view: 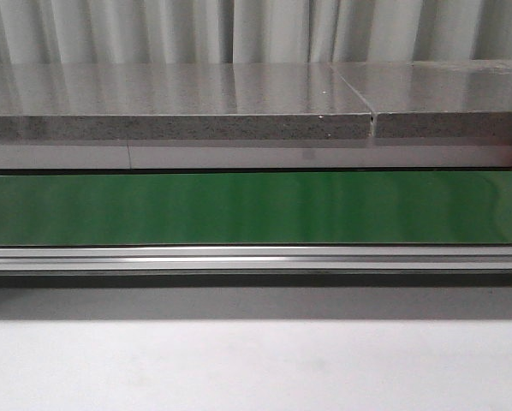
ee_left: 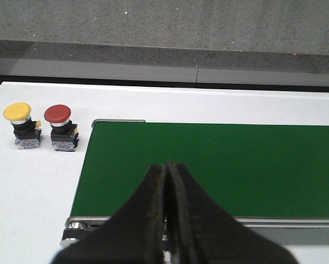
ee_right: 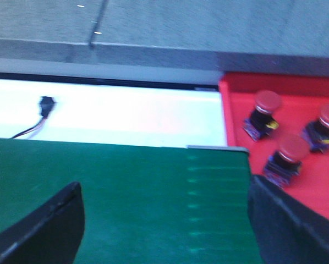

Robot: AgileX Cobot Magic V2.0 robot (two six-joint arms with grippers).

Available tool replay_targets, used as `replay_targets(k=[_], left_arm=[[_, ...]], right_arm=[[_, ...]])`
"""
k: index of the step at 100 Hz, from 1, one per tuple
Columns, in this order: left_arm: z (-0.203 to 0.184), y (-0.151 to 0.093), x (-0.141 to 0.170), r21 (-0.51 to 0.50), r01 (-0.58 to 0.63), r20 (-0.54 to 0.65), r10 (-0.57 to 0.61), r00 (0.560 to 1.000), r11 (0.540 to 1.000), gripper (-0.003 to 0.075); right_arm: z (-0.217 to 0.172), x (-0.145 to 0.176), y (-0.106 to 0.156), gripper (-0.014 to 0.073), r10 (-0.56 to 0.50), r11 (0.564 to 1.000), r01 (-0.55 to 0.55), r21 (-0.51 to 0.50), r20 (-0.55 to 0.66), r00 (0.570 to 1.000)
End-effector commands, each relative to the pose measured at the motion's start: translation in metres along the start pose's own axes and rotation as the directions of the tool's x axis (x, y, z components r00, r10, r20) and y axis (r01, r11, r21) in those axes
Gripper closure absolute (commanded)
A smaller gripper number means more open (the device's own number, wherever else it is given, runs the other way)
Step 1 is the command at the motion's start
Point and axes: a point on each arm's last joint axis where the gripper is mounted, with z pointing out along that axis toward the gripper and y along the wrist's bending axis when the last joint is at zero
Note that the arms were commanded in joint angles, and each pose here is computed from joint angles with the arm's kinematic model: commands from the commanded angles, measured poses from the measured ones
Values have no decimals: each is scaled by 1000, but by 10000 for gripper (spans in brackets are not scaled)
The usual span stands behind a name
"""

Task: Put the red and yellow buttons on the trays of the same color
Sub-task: 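Raise the right gripper back over the belt, then lower the left gripper toward the remaining red push button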

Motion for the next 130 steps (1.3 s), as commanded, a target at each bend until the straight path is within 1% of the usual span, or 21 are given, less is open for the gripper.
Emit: replay_targets(k=[1,9,16,23,33,35,40,47,52,56,130], left_arm=[[-3,-2,-15,20,-1,94,-1,996,1000,739],[-3,-2,-15,20,-1,94,-1,996,1000,739],[-3,-2,-15,20,-1,94,-1,996,1000,739],[-3,-2,-15,20,-1,94,-1,996,1000,739],[-3,-2,-15,20,-1,94,-1,996,1000,739],[-3,-2,-15,20,-1,94,-1,996,1000,739],[-3,-2,-15,20,-1,94,-1,996,1000,739],[-3,-2,-15,20,-1,94,-1,996,1000,739],[-3,-2,-15,20,-1,94,-1,996,1000,739],[-3,-2,-15,20,-1,94,-1,996,1000,739],[-3,-2,-15,20,-1,96,-1,995,1000,739]], right_arm=[[-9,-15,5,2,-39,999,39,-5,99,994],[-10,-15,7,43,-43,999,45,-15,105,994],[-10,-15,7,116,-44,999,45,-15,106,993],[-10,-15,7,218,-39,999,41,-16,107,993],[-10,-16,8,407,-20,999,23,-25,109,994],[-10,-16,8,432,-15,999,18,-27,109,994],[-10,-16,8,524,-12,999,15,-28,110,994],[-10,-16,8,622,-12,999,16,-29,108,994],[-10,-15,8,669,-12,999,16,-30,106,994],[-10,-15,8,658,-11,999,15,-30,106,994],[-10,-15,8,662,-12,999,15,-32,103,995]])
